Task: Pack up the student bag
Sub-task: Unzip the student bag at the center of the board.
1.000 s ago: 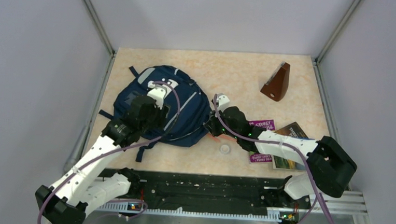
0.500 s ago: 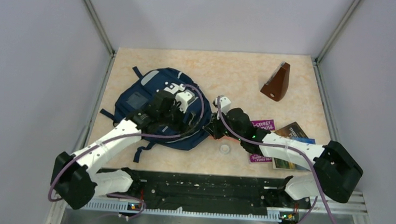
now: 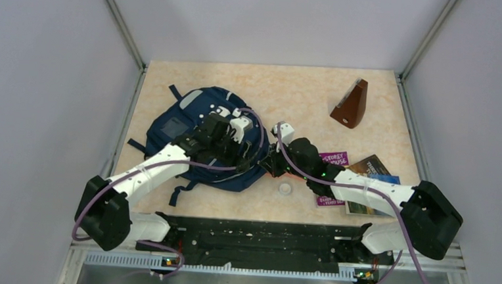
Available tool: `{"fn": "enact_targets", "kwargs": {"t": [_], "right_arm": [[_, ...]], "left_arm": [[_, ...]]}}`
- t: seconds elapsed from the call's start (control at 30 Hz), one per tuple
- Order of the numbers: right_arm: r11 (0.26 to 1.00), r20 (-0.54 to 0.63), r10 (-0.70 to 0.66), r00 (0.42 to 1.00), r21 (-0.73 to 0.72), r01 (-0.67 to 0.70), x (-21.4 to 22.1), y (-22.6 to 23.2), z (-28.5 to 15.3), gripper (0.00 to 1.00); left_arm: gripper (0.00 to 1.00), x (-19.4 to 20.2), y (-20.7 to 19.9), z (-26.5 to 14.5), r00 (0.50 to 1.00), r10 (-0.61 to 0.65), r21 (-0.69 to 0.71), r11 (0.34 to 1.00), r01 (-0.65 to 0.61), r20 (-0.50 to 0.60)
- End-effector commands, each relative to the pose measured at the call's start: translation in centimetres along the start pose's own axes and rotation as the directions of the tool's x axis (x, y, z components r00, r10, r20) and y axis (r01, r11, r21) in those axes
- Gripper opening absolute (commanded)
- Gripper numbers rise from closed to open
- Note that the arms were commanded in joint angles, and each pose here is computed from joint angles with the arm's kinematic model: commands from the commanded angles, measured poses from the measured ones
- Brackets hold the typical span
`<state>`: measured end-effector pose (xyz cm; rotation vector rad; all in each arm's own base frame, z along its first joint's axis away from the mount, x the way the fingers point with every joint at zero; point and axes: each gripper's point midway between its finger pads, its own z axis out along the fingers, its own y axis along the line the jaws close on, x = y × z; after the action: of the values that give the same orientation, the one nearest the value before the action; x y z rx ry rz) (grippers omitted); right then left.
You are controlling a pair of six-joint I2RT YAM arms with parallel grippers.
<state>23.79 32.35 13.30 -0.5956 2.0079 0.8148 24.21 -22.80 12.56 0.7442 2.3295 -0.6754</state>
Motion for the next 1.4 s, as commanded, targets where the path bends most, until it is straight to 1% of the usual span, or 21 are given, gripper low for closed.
{"fn": "enact_targets", "kwargs": {"t": [0.0,0.2,0.37,0.8,0.83,0.87,0.9,0.93,1.0,1.03,1.17,1.37], "right_arm": [[0.999,0.112,0.005,0.994,-0.052,0.001,-3.3,1.3,-0.8,0.0],[0.999,0.112,0.006,0.994,-0.053,0.0,-3.1,1.3,-0.8,0.0],[0.999,0.109,0.009,0.994,-0.054,-0.003,-3.0,1.3,-0.7,0.0],[0.998,0.119,0.013,0.993,-0.055,-0.007,-3.1,1.3,-0.8,0.0],[0.999,0.119,0.014,0.993,-0.053,-0.007,-3.1,1.3,-0.8,0.0],[0.999,0.12,0.015,0.993,-0.05,-0.009,-3.1,1.2,-0.8,0.0],[0.999,0.121,0.015,0.993,-0.046,-0.009,-3.1,1.2,-0.8,0.0],[0.999,0.121,0.015,0.992,-0.042,-0.01,-3.1,1.1,-0.8,0.0],[0.999,0.123,0.013,0.992,-0.031,-0.009,-3.1,0.9,-0.9,0.0],[1.0,0.123,0.013,0.992,-0.022,-0.01,-3.0,0.7,-0.8,0.0],[1.0,0.126,0.006,0.992,0.008,-0.007,-3.0,0.1,-0.8,0.0],[0.995,0.126,-0.01,0.992,0.098,-0.002,-2.8,-1.6,-0.4,0.0]], "left_arm": [[0.63,-2.0,0.4,0.2,0.999,-0.002,-0.039,0.999,0.003,0.035],[0.54,-1.4,1.1,0.6,1.0,-0.003,-0.075,0.997,0.004,0.013],[0.54,-0.8,0.0,1.1,1.0,0.011,-0.03,0.999,-0.011,-0.014],[0.54,0.5,-1.4,2.2,0.996,0.035,0.025,0.999,-0.034,-0.076],[0.52,0.6,-1.5,2.3,0.996,0.035,0.033,0.999,-0.033,-0.082],[0.49,0.7,-1.7,2.4,0.996,0.036,0.044,0.999,-0.032,-0.085],[0.4,0.7,-1.9,2.4,0.995,0.037,0.052,0.998,-0.032,-0.087],[0.29,0.7,-2.0,2.4,0.996,0.037,0.054,0.998,-0.033,-0.086],[0.04,0.4,-1.6,2.1,0.996,0.041,0.023,0.999,-0.039,-0.077],[0.0,0.1,-1.0,1.8,0.997,0.042,-0.017,0.999,-0.043,-0.072],[0.0,-0.9,0.2,0.3,0.998,0.055,-0.106,0.993,-0.058,-0.028],[0.0,-2.1,1.6,-2.2,0.997,0.067,-0.226,0.973,-0.056,0.04]]}}
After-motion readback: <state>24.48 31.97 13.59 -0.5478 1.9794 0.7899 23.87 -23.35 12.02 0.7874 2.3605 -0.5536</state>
